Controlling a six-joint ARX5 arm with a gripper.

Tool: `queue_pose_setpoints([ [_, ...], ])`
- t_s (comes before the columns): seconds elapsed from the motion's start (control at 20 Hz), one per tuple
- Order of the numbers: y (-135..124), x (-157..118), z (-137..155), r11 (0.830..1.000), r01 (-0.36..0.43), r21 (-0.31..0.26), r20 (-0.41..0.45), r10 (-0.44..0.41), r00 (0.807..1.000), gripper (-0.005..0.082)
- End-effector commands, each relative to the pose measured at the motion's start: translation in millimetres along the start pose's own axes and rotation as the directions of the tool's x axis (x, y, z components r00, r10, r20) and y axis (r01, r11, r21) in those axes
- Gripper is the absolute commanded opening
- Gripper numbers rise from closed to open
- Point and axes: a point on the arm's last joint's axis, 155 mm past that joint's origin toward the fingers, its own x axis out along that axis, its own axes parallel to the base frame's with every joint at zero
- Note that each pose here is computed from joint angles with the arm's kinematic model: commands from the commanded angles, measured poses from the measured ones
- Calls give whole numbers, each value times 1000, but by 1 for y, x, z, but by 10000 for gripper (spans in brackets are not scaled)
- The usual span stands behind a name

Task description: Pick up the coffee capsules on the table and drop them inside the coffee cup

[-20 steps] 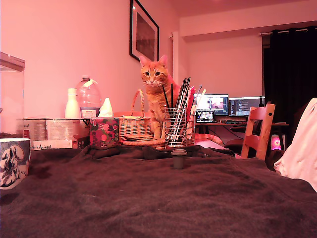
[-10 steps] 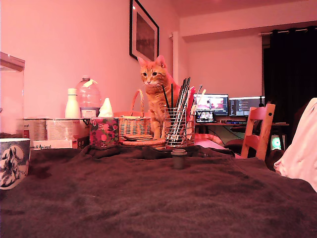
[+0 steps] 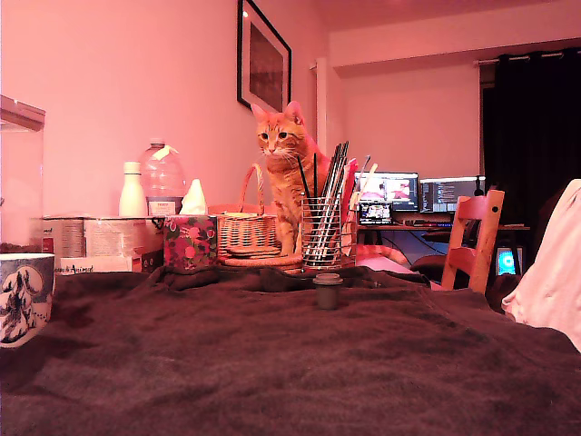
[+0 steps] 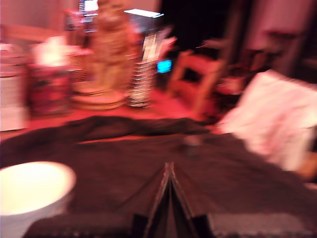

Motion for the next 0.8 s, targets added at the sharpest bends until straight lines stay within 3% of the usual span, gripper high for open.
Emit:
queue_pose_setpoints([
  [0.0, -11, 1, -2, 999, 47, -9, -1, -47, 999, -21],
  [0.2, -33, 3, -8, 992, 125, -27, -21, -125, 992, -20],
  [0.75, -44, 11, -17, 996, 92, -17, -41, -93, 995, -20],
])
